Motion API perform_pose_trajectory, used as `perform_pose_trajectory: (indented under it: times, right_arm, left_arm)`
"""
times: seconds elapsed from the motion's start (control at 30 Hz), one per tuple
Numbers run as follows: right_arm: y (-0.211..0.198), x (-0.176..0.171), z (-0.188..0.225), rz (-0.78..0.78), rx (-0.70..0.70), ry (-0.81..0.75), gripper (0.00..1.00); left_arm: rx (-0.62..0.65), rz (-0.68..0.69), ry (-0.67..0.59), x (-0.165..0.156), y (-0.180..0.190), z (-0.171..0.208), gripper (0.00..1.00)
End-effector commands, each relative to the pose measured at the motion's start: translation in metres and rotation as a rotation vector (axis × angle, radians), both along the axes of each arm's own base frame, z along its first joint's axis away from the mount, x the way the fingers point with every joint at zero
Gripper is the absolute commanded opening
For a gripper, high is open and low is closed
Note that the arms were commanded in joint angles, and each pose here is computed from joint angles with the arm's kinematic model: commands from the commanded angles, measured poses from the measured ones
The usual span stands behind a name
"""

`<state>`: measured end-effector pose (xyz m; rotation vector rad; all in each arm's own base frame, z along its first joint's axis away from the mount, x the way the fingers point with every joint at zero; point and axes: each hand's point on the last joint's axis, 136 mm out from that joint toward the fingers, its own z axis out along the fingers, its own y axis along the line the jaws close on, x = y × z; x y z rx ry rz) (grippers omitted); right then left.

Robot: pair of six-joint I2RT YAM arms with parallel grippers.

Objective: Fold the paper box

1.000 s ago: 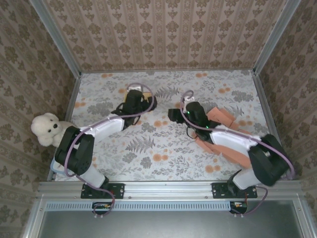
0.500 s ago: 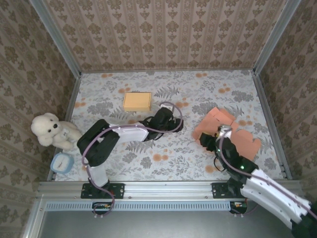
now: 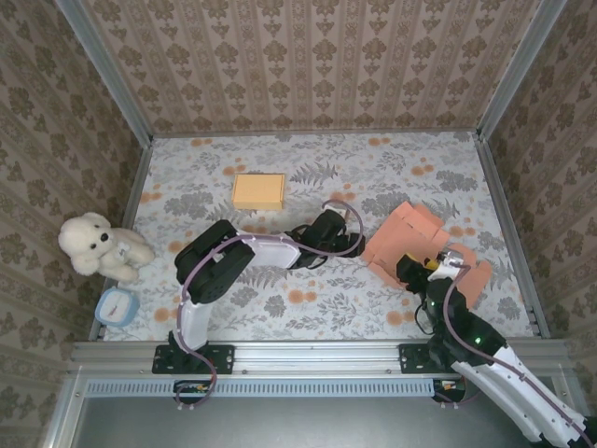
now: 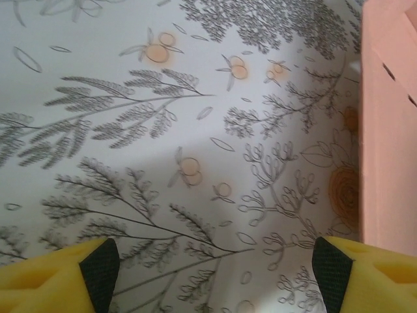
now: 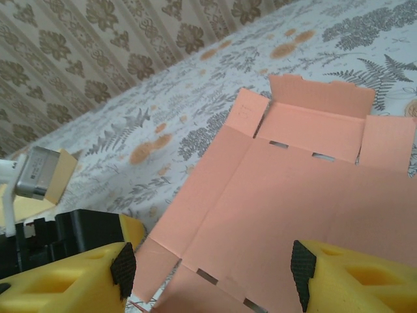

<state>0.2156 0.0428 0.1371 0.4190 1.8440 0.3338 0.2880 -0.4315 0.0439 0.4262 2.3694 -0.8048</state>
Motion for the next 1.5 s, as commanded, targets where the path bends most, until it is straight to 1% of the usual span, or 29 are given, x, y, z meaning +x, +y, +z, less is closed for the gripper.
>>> perform_pose_trajectory:
  times: [0.0, 0.13, 0.27, 0.47, 0.57, 0.63, 0.73, 0.87, 1.03, 1.07, 1.1, 1.23, 1.33, 1.47]
  right_arm:
    - [-0.002, 0.002, 0.001, -0.014, -0.020, -0.006, 0.67]
    - [-0.001, 0.002, 0.000, -0.008, -0.022, -0.005, 0.67]
    - [0.000, 0.002, 0.000, 0.000, -0.024, -0.004, 0.67]
    - [0.001, 0.001, 0.001, 0.003, -0.023, -0.004, 0.67]
    - [0.000, 0.001, 0.002, 0.004, -0.024, -0.006, 0.67]
    - [0.000, 0.000, 0.001, 0.005, -0.022, -0.008, 0.67]
    - [0.000, 0.000, 0.002, 0.005, -0.020, -0.013, 0.67]
    - [-0.001, 0.000, 0.002, 0.002, -0.020, -0.015, 0.67]
    - [-0.001, 0.000, 0.002, 0.004, -0.023, -0.016, 0.67]
    - [-0.001, 0.000, 0.003, 0.002, -0.022, -0.018, 0.67]
    - [-0.001, 0.000, 0.003, 0.001, -0.025, -0.018, 0.67]
    - [-0.002, 0.000, 0.004, 0.000, -0.030, -0.022, 0.68]
    - [0.000, 0.001, 0.007, 0.007, -0.033, -0.034, 0.68]
    - [0.006, 0.005, 0.016, 0.036, -0.038, -0.059, 0.68]
  left_arm:
    - [-0.076, -0.028, -0.030, -0.008, -0.024, 0.027, 0.81]
    - [-0.087, -0.044, -0.048, -0.014, -0.031, 0.041, 0.81]
    - [-0.098, -0.051, -0.049, -0.021, -0.037, 0.046, 0.81]
    - [-0.109, -0.095, -0.031, -0.040, -0.058, 0.045, 0.80]
    - [-0.114, -0.110, -0.006, -0.046, -0.064, 0.038, 0.77]
    - [-0.124, -0.112, 0.007, -0.047, -0.065, 0.036, 0.72]
    - [-0.134, -0.121, 0.026, -0.050, -0.067, 0.034, 0.60]
    - [-0.142, -0.130, 0.056, -0.053, -0.070, 0.028, 0.49]
    - [-0.162, -0.136, 0.076, -0.056, -0.073, 0.028, 0.39]
    - [-0.167, -0.141, 0.078, -0.057, -0.074, 0.029, 0.35]
    - [-0.170, -0.144, 0.077, -0.057, -0.074, 0.029, 0.29]
    - [-0.178, -0.150, 0.062, -0.055, -0.072, 0.038, 0.00]
    - [-0.195, -0.132, 0.035, -0.043, -0.057, 0.057, 0.00]
    - [-0.181, -0.120, -0.032, -0.013, -0.018, 0.093, 0.00]
